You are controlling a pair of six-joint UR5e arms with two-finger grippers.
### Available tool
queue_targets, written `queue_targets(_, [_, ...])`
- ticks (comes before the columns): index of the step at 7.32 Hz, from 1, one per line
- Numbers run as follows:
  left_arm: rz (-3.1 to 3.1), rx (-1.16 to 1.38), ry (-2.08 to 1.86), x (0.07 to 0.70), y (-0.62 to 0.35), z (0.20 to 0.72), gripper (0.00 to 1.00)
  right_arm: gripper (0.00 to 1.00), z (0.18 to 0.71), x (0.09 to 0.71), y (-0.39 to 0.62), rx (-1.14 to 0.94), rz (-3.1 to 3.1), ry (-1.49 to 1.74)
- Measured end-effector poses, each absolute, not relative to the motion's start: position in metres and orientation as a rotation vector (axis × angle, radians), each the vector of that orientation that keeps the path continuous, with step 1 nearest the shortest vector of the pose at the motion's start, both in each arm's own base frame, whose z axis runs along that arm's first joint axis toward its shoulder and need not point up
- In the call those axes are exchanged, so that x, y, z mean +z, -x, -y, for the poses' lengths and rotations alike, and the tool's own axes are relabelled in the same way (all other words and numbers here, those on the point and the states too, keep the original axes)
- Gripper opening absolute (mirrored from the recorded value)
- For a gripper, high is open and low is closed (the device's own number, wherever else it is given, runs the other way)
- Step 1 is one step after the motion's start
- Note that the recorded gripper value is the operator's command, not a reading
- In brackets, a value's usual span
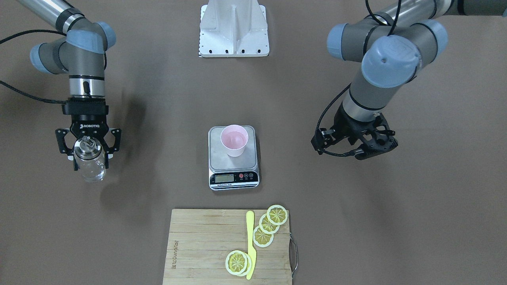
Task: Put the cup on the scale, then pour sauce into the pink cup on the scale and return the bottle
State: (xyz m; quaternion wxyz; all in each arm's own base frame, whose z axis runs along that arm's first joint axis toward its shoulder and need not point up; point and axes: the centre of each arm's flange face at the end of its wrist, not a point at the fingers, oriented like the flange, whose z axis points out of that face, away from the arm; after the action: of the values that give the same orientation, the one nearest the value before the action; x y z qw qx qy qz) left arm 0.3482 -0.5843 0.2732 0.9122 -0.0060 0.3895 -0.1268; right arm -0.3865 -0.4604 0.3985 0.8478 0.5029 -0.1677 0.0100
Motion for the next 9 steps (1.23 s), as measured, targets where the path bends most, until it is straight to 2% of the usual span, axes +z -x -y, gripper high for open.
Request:
queue_targets(3, [-0.742,-0.155,-0.053,0.334,-0.279,0.603,0.99,0.0,0.438,0.327,0.459,-0.176,0.042,-1.116])
queue_targets(6, [-0.716,-0.129,-0.063,0.364,-0.245,0.609,0.99,0.0,0.41,0.302,0.509,-0.403,-0.247,-1.133])
queue_targets(9, [-0.717,-0.121,-0.044,0.376,-0.239,0.612,0.99,0.0,0.415,0.293,0.529,-0.574,-0.509,-1.12])
